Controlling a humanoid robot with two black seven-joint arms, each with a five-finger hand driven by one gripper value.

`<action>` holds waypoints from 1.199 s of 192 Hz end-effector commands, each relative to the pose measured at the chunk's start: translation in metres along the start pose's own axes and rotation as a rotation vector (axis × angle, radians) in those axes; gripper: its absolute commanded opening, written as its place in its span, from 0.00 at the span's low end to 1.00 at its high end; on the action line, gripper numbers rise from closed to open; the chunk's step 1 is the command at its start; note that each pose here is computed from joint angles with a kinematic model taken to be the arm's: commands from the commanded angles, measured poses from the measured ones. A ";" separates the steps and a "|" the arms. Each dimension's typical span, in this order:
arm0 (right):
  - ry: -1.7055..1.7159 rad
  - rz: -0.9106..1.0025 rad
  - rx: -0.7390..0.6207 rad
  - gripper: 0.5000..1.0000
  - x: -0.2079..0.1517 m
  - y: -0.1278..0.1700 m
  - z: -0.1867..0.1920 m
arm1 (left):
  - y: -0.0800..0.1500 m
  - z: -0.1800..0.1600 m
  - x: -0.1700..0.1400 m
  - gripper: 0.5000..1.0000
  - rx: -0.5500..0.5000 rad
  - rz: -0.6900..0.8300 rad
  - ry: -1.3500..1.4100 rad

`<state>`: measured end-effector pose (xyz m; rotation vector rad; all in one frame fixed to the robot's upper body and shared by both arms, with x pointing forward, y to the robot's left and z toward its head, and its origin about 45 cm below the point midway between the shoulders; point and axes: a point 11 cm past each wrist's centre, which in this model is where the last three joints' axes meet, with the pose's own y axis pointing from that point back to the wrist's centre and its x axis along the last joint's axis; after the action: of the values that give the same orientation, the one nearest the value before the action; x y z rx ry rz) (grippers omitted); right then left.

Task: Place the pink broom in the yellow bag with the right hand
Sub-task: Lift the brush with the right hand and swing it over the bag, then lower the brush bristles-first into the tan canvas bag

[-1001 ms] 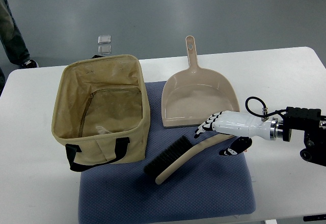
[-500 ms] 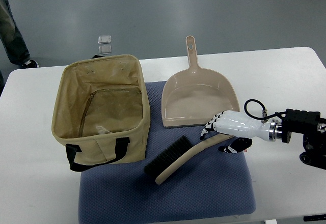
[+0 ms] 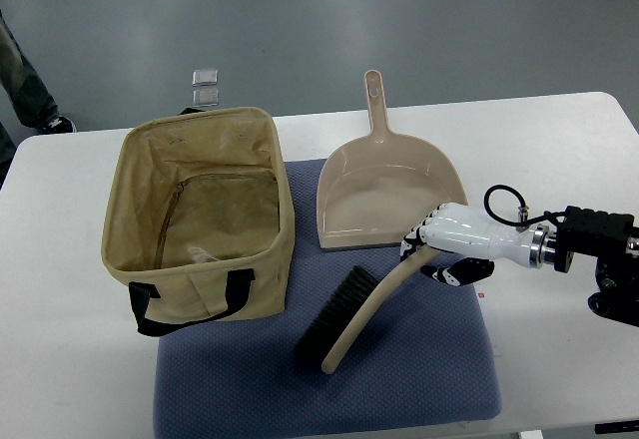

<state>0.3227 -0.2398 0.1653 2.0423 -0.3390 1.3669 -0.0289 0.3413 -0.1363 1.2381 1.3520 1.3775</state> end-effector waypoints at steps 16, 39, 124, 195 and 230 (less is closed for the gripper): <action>0.045 0.057 -0.029 0.00 0.026 0.008 0.013 | 0.000 0.000 0.000 1.00 0.000 0.001 0.000; 0.078 0.093 -0.053 0.00 0.050 0.016 0.024 | 0.000 0.000 0.000 1.00 0.000 -0.001 0.000; 0.141 0.288 -0.128 0.00 0.180 0.031 0.048 | 0.000 0.000 0.000 1.00 0.000 -0.001 0.000; 0.251 0.364 -0.015 0.00 0.251 -0.013 0.002 | 0.000 0.000 0.000 1.00 0.000 0.001 0.000; 0.288 0.360 0.050 0.00 0.262 -0.048 -0.025 | 0.000 0.000 0.000 1.00 0.000 0.001 0.000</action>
<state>0.4397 -0.1762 0.3879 1.8396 -0.6020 1.8435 -0.0290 0.3414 -0.1363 1.2383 1.3519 1.3777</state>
